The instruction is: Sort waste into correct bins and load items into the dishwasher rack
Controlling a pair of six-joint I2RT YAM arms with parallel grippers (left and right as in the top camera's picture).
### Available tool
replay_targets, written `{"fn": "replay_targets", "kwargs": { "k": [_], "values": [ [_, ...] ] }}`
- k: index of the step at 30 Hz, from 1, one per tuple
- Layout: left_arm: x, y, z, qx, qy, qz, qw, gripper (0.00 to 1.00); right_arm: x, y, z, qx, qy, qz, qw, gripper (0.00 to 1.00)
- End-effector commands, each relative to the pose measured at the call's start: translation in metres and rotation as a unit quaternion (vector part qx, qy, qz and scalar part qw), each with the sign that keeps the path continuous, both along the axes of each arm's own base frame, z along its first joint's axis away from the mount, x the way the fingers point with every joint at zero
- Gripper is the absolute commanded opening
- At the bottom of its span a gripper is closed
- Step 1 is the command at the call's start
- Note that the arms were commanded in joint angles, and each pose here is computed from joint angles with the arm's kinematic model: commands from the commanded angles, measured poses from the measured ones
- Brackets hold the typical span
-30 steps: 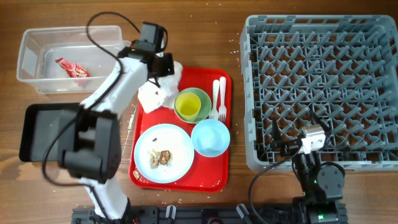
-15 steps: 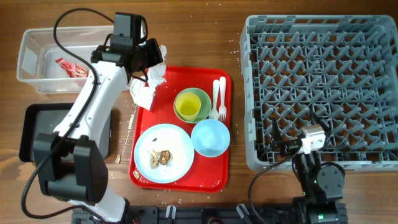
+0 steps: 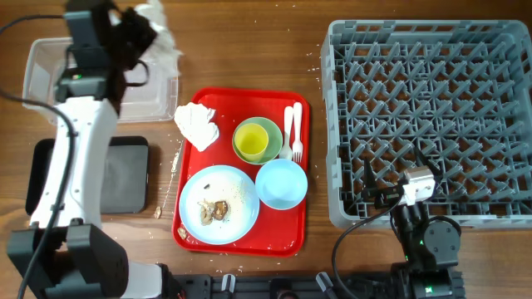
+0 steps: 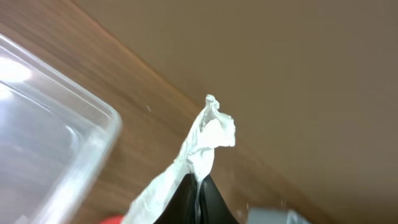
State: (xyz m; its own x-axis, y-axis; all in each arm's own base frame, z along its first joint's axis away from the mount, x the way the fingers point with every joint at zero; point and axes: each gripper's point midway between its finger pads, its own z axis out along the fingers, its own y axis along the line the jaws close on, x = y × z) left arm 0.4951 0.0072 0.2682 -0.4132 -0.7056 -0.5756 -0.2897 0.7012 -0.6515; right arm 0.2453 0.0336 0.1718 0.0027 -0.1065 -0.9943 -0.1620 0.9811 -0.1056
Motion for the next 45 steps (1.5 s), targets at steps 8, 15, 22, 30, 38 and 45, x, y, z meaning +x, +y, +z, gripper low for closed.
{"fn": "replay_targets", "kwargs": {
  "k": [8,15,22,30,38,45],
  "values": [
    [-0.006,0.118,-0.060,0.018,0.076,0.163,0.984,0.72,0.001,-0.003,0.000,-0.005,0.000,-0.009,1.000,1.00],
    [-0.003,0.083,-0.049,-0.037,0.061,0.078,0.994,0.77,0.001,-0.003,0.000,-0.005,0.000,-0.009,1.000,1.00],
    [-0.023,-0.021,-0.024,-0.117,0.041,-0.174,0.977,0.71,0.001,-0.003,0.000,-0.005,0.000,-0.009,1.000,1.00],
    [-0.099,-0.090,-0.117,0.066,0.284,-0.169,0.941,0.62,0.001,-0.003,0.000,-0.005,0.000,-0.009,1.000,1.00],
    [-0.109,-0.091,-0.161,0.209,0.347,-0.095,0.909,0.60,0.001,-0.003,0.000,-0.005,0.000,-0.009,1.000,1.00],
    [-0.113,-0.086,-0.216,0.235,0.411,-0.113,0.874,0.60,0.001,-0.003,0.000,-0.005,0.000,-0.009,1.000,1.00]
  ]
}}
